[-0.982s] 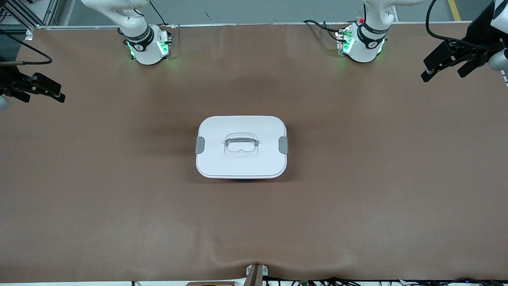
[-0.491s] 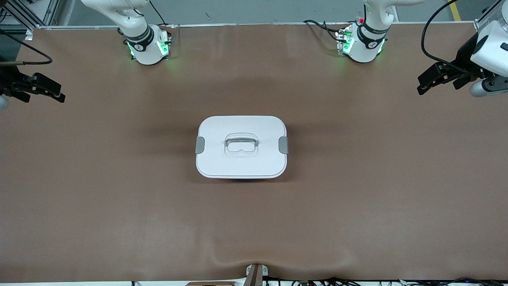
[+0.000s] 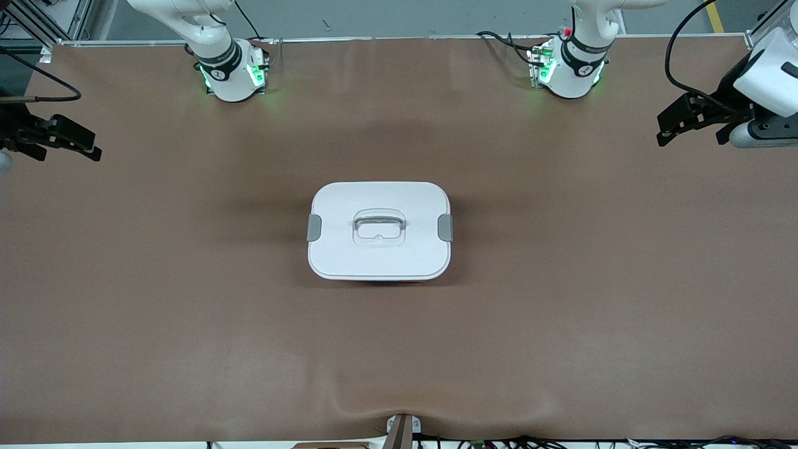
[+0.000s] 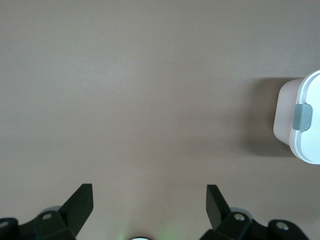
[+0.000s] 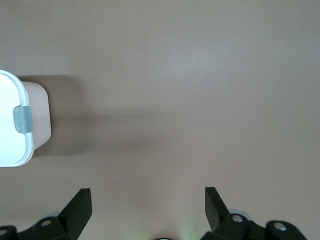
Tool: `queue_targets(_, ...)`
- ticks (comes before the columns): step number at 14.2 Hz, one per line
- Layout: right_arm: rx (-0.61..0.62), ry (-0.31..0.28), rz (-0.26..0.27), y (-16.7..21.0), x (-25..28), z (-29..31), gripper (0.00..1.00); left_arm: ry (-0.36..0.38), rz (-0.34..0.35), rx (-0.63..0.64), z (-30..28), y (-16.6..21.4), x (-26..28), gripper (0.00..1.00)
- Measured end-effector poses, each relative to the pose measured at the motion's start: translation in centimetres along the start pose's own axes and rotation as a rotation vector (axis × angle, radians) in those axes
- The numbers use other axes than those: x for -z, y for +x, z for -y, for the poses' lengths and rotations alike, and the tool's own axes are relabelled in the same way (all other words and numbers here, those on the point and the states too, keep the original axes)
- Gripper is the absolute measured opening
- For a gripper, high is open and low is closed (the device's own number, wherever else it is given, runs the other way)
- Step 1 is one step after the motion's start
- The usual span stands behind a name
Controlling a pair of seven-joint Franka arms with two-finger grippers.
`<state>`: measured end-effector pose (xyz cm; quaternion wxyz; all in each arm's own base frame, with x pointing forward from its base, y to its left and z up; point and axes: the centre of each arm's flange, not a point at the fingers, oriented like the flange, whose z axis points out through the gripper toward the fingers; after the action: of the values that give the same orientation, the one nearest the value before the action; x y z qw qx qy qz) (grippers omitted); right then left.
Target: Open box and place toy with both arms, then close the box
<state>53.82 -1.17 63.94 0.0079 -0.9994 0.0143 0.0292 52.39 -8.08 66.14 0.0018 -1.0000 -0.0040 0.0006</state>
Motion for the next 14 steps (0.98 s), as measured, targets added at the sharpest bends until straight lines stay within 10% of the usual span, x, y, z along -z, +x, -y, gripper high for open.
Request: queue_targets(14, 0.001, 0.0, 0.0, 0.0, 0.0, 0.0, 1.0, -0.002, -0.001, 0.081, 3.4, 0.6, -0.2, 1.0)
